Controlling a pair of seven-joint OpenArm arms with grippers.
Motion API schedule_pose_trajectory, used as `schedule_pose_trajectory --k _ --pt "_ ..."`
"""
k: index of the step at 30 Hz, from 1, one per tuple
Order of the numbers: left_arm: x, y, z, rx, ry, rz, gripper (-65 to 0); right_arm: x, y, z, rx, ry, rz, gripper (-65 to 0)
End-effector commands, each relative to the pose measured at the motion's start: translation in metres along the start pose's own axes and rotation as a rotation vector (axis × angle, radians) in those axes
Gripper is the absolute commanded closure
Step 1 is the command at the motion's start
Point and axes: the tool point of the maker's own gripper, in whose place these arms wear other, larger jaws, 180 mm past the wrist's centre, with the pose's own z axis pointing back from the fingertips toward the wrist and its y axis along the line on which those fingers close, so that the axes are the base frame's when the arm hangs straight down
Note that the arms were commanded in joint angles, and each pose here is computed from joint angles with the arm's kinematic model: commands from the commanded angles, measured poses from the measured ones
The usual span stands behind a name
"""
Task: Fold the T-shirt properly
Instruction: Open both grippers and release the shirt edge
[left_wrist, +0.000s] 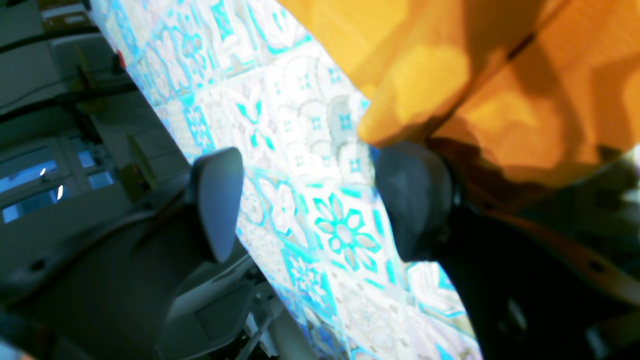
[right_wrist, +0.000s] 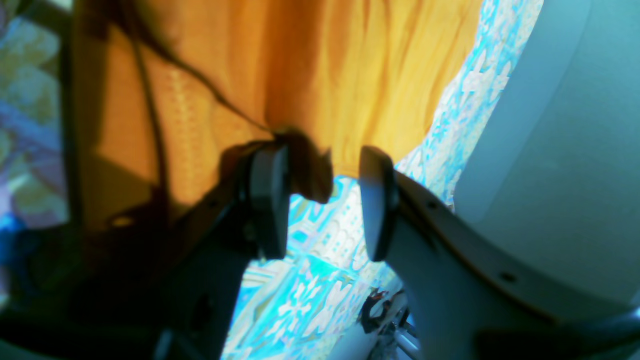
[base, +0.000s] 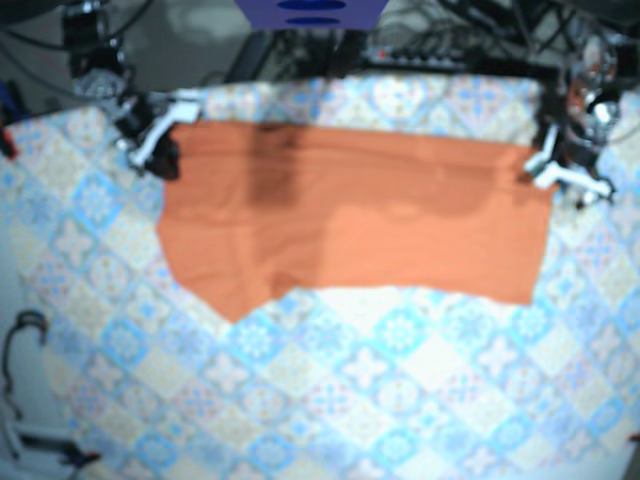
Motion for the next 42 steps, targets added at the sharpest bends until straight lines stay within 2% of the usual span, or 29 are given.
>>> schedule_pose_trajectory --k 1,8,12,17,22,27,34,42 --pt "-0.001 0.016 0.001 0.04 -0.005 -0.016 -43.9 -0.007 -0.013 0.002 -0.04 0.007 0.014 -22.3" --pt "-0.007 0.026 0.001 0.068 0.014 0.011 -43.9 -0.016 -0.016 0.004 -0.05 0.028 0.008 -22.2" --pt "0.007 0.037 -0.005 0.099 -0.007 0.046 -43.9 -0.019 -0.017 0.005 -0.052 0.035 0.007 -22.2" --pt "0.017 0.031 -0.013 0.097 -0.012 0.1 -43.9 -0.019 -0.017 0.005 -0.053 0.037 0.006 -22.2" --pt "0.022 0.019 -0.014 0.069 -0.02 0.084 -43.9 -0.019 -0.017 0.005 -0.053 0.036 0.005 -22.2" --pt "0.001 0.003 -0.02 0.031 0.035 0.085 -43.9 -0.019 -0.017 0.005 -0.053 0.036 0.005 -22.2" --pt "-0.006 0.006 -0.027 0.031 0.058 0.096 -43.9 -0.018 -0.017 0.005 -0.054 0.036 0.004 -22.2" --pt "0.007 0.021 -0.032 0.064 0.034 0.12 -43.9 -0.025 -0.02 0.006 -0.062 0.054 0.001 -22.2"
